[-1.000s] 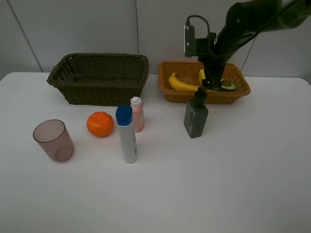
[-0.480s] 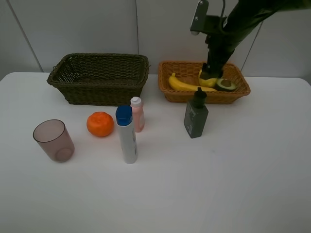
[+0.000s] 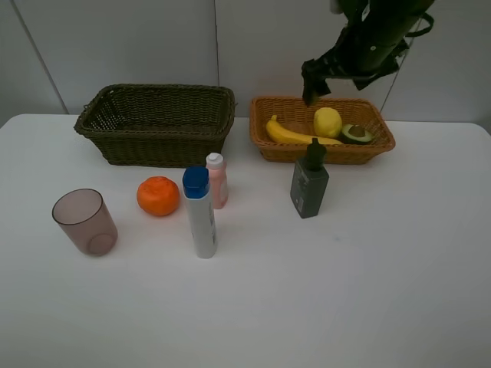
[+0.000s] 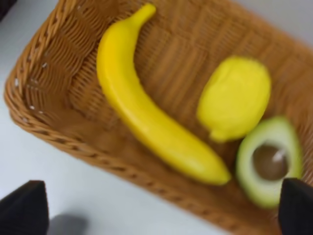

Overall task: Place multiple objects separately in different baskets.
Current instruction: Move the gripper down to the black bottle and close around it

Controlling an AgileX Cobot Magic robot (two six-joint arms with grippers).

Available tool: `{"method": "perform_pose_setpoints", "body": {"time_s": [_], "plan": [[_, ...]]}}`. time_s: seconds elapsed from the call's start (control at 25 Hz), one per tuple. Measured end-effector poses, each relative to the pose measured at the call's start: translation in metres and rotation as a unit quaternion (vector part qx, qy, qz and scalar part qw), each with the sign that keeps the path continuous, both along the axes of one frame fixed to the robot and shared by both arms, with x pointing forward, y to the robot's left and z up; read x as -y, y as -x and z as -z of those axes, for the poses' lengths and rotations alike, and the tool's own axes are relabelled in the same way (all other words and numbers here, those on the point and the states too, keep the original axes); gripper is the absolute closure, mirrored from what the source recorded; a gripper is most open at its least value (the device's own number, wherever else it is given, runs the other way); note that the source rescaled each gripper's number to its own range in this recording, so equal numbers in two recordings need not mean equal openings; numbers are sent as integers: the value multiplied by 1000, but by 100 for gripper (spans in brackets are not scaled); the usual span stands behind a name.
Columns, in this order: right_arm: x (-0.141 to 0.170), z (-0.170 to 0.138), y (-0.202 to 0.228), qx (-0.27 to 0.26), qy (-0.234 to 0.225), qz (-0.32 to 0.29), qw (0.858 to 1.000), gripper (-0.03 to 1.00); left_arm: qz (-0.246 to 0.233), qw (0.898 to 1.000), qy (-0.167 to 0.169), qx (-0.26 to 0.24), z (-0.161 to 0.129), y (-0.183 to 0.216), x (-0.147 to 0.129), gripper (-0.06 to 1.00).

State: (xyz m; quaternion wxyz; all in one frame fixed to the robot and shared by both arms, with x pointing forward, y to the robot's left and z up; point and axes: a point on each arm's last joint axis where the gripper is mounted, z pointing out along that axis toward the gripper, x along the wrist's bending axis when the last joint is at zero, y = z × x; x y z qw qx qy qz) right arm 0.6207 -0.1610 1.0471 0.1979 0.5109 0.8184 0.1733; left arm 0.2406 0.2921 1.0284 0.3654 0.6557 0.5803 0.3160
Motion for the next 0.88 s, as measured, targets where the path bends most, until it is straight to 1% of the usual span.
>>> {"method": "perform_pose_setpoints", "body": {"time_s": [0.08,0.16,0.36,0.52,0.64,0.88], "plan": [[-6,1,5,-17,-13,28,999,-1,0,1000,0,0,0,0,0,-6],[-13,2,10,-29,-17,35,999,-1,0,1000,0,0,0,0,0,-6],[-36,3,22,-40,-13,10,999,-1,0,1000,0,0,0,0,0,-6],[-41,9,26,-61,-3,5,998,-1,0,1000,0,0,0,0,0,-6],[-42,23,27,-78,5,6,997,-1,0,1000,0,0,0,0,0,-6],[-39,55,39,-110,5,6,994,-1,0,1000,0,0,0,0,0,-6]]}}
